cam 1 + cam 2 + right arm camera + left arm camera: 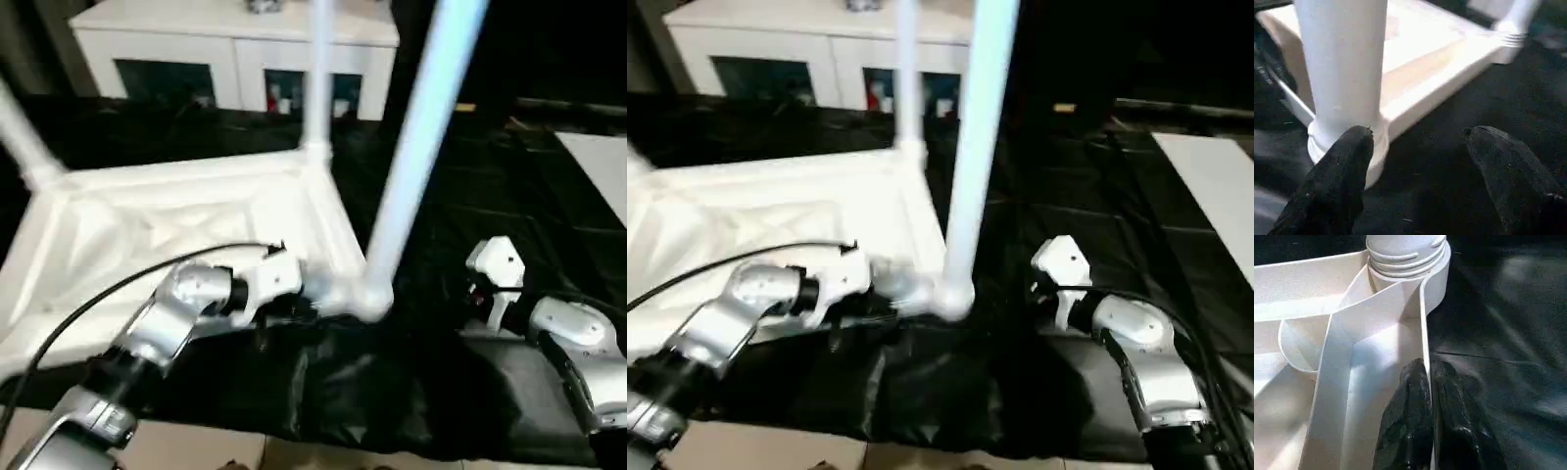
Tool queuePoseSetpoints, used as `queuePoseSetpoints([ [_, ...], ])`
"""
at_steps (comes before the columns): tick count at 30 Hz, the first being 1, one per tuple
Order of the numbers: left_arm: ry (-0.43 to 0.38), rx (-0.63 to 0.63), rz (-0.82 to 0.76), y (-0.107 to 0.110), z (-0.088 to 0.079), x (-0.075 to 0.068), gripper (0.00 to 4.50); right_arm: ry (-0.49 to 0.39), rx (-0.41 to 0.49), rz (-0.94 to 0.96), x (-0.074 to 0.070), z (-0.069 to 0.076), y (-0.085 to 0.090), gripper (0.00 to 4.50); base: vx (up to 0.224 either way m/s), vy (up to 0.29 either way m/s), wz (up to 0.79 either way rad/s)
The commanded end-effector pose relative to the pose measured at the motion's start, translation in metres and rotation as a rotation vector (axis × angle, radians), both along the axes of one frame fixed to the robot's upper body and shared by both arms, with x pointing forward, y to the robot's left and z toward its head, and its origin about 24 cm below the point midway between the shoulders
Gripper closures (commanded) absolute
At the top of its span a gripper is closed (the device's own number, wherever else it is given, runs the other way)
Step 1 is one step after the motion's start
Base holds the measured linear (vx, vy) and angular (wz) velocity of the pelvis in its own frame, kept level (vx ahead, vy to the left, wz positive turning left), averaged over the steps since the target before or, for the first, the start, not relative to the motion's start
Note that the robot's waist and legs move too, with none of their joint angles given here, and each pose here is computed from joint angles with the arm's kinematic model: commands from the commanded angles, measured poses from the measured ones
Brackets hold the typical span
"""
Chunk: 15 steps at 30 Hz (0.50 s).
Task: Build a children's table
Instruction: Rotate leg to tighten
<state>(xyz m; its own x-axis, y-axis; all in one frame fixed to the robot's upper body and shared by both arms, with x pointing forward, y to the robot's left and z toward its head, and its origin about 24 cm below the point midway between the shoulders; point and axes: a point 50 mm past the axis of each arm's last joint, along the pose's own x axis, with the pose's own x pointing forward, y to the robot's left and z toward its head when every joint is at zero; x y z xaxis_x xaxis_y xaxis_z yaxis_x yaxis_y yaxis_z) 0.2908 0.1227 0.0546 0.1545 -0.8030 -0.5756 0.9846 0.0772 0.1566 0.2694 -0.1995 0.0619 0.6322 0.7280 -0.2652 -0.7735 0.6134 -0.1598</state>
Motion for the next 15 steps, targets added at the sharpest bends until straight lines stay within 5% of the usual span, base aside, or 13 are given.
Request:
queuePoseSetpoints([
  [1,0.036,0.045,-0.074,-0.005,-0.007,-0.009,4.50,0.022,0.025,0.073,-0.003,0.005,0.008,0.81,0.000,0.000,0.00],
  [9,0.031,0.045,-0.073,-0.004,-0.002,-0.010,4.50,0.083,-0.007,0.209,-0.008,0.001,0.022,0.10,0.000,0.000,0.00],
  [15,0.029,0.046,-0.074,-0.005,-0.001,-0.010,4.50,0.077,-0.040,0.201,-0.001,0.000,0.023,0.10,0.000,0.000,0.00],
])
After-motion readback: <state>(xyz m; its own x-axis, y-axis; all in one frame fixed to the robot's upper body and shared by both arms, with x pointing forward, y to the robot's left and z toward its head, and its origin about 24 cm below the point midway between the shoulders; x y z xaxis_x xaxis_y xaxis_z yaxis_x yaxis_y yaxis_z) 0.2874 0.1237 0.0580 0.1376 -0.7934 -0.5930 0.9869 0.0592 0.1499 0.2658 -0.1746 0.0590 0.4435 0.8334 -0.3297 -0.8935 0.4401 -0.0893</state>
